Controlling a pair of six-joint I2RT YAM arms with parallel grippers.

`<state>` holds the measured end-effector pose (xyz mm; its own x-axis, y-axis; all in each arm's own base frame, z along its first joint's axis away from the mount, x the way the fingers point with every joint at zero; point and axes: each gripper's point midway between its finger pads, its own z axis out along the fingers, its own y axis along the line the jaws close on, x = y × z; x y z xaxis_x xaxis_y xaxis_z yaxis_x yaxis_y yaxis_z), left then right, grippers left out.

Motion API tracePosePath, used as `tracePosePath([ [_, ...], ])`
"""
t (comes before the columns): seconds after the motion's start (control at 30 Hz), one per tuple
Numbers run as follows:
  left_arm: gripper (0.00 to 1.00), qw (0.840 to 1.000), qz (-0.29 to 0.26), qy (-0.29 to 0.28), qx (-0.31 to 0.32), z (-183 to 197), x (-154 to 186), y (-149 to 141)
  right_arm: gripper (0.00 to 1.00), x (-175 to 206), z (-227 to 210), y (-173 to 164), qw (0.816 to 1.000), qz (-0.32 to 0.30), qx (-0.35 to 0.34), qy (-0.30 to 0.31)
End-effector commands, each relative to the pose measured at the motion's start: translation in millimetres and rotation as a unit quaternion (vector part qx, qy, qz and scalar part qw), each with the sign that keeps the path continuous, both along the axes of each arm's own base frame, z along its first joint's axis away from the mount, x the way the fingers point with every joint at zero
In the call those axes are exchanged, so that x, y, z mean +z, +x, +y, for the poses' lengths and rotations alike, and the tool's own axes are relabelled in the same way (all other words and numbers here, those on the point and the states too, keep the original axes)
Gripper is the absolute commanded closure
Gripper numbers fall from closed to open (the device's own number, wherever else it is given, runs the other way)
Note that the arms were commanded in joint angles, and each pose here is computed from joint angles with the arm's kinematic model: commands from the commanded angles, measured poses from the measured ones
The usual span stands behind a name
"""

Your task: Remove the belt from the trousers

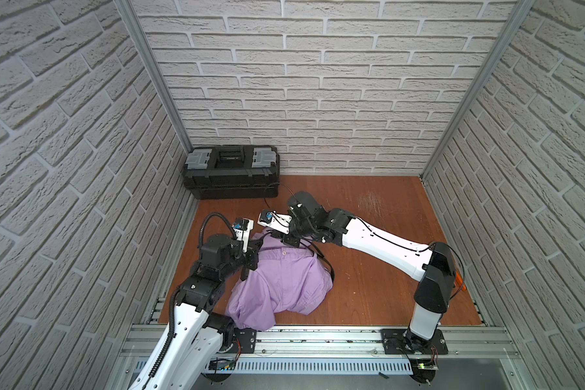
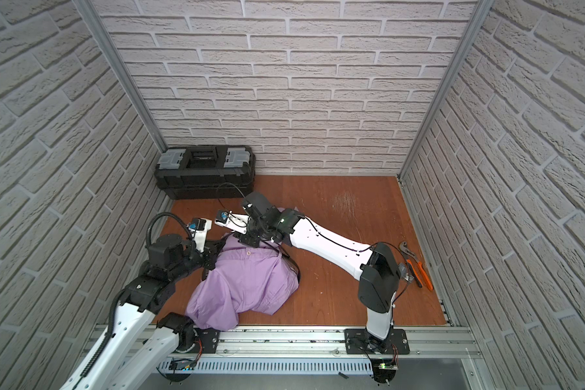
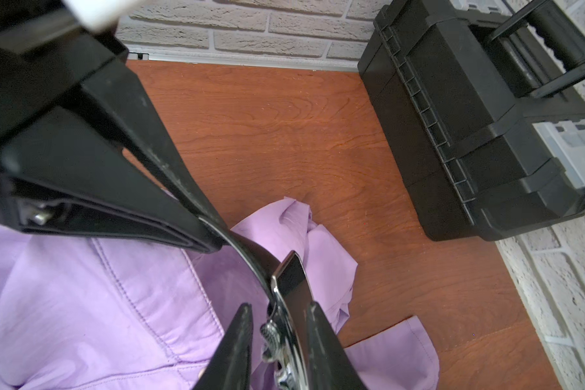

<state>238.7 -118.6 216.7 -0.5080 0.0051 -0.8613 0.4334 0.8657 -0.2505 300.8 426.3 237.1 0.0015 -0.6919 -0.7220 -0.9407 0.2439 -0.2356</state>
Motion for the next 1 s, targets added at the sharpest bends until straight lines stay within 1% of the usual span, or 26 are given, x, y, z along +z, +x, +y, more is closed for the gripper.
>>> tracePosePath([
  [0.0, 1.0, 0.999, -0.03, -0.022, 0.0, -2.2, 17.0, 3.0, 0.77, 9.5, 9.5, 1.2, 1.0, -0.006, 0.003, 0.018],
  [0.07, 1.0, 0.999, -0.03, -0.022, 0.0, -2.0, 17.0, 3.0, 0.81, 9.0, 9.2, 0.9, 1.0, -0.005, 0.003, 0.016],
  [0.13, 1.0, 0.999, -0.03, -0.021, 0.001, -1.9, 17.4, 3.1, 0.81, 5.3, 8.8, -0.1, 1.0, -0.001, 0.004, 0.012],
  [0.23, 1.0, 0.999, -0.032, -0.021, 0.001, -1.8, 18.8, 3.3, 0.77, -2.9, 5.9, -1.1, 1.0, 0.004, 0.004, 0.001],
  [0.47, 1.0, 0.999, -0.032, -0.023, 0.0, -2.3, 19.9, 3.2, 0.73, -6.4, 5.9, 0.1, 1.0, 0.004, 0.002, -0.004],
  [0.63, 1.0, 0.999, -0.031, -0.024, 0.001, -1.9, 19.8, 2.8, 0.85, -5.9, 6.5, 0.7, 1.0, 0.004, 0.002, -0.003],
  [0.73, 1.0, 0.999, -0.03, -0.023, 0.003, -1.1, 18.6, 2.0, 0.85, -5.7, 6.5, -0.8, 1.0, 0.008, 0.002, -0.001],
  [0.77, 1.0, 0.999, -0.029, -0.023, 0.003, -1.0, 17.8, 1.6, 0.82, -4.5, 6.7, -1.6, 1.0, 0.008, 0.003, 0.0],
  [0.83, 1.0, 0.999, -0.029, -0.023, 0.004, -0.7, 17.5, 1.1, 0.81, -3.6, 6.8, -2.1, 1.0, 0.012, 0.003, 0.003],
  [0.87, 1.0, 0.999, -0.029, -0.023, 0.005, -0.4, 17.2, 1.1, 0.84, -2.4, 6.8, -1.8, 1.0, 0.014, 0.001, 0.006],
  [0.93, 1.0, 0.999, -0.029, -0.021, 0.007, 0.7, 15.9, 1.0, 0.95, -0.9, 6.2, -0.8, 1.0, 0.022, 0.001, 0.012],
  [0.97, 1.0, 0.999, -0.029, -0.02, 0.007, 1.1, 15.4, 0.8, 0.97, -1.1, 5.0, -0.1, 1.0, 0.028, 0.0, 0.013],
])
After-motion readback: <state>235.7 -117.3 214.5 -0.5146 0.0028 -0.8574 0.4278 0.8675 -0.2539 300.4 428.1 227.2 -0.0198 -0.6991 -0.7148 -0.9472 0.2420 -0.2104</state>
